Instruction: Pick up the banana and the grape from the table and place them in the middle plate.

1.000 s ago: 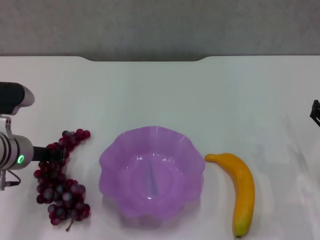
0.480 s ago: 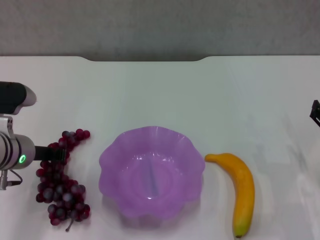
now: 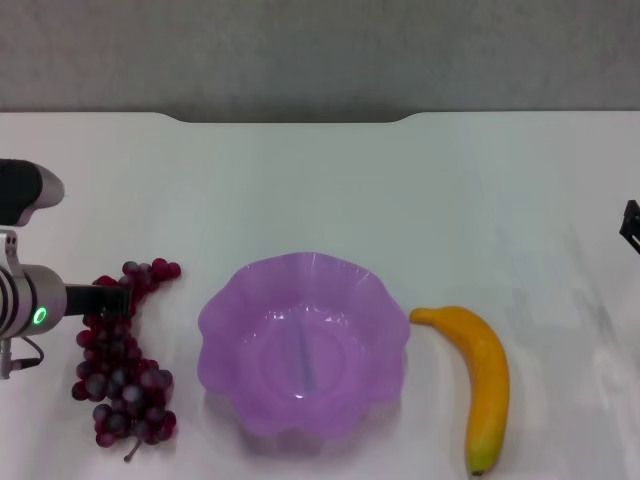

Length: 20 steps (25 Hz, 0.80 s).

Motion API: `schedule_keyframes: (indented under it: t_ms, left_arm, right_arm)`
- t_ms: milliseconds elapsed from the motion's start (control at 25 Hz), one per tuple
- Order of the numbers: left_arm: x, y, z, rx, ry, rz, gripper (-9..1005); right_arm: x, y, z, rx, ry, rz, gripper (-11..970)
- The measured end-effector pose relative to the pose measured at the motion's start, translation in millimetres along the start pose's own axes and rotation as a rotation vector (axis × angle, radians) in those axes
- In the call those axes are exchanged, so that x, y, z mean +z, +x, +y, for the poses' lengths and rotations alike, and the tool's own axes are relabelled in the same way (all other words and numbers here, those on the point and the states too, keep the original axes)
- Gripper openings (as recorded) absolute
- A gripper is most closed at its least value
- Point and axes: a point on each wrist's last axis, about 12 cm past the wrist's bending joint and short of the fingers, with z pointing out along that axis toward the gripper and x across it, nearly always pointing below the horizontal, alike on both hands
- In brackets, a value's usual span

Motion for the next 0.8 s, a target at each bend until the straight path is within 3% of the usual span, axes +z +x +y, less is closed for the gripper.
schedule_keyframes:
  t_ms: [800]
  left_arm:
    - [-24.7, -10.6, -3.5, 0.018, 0.05, -0.105, 181]
  right_arm:
    - [-1.5, 1.3, -0.9, 0.0, 0.002, 0.003, 891]
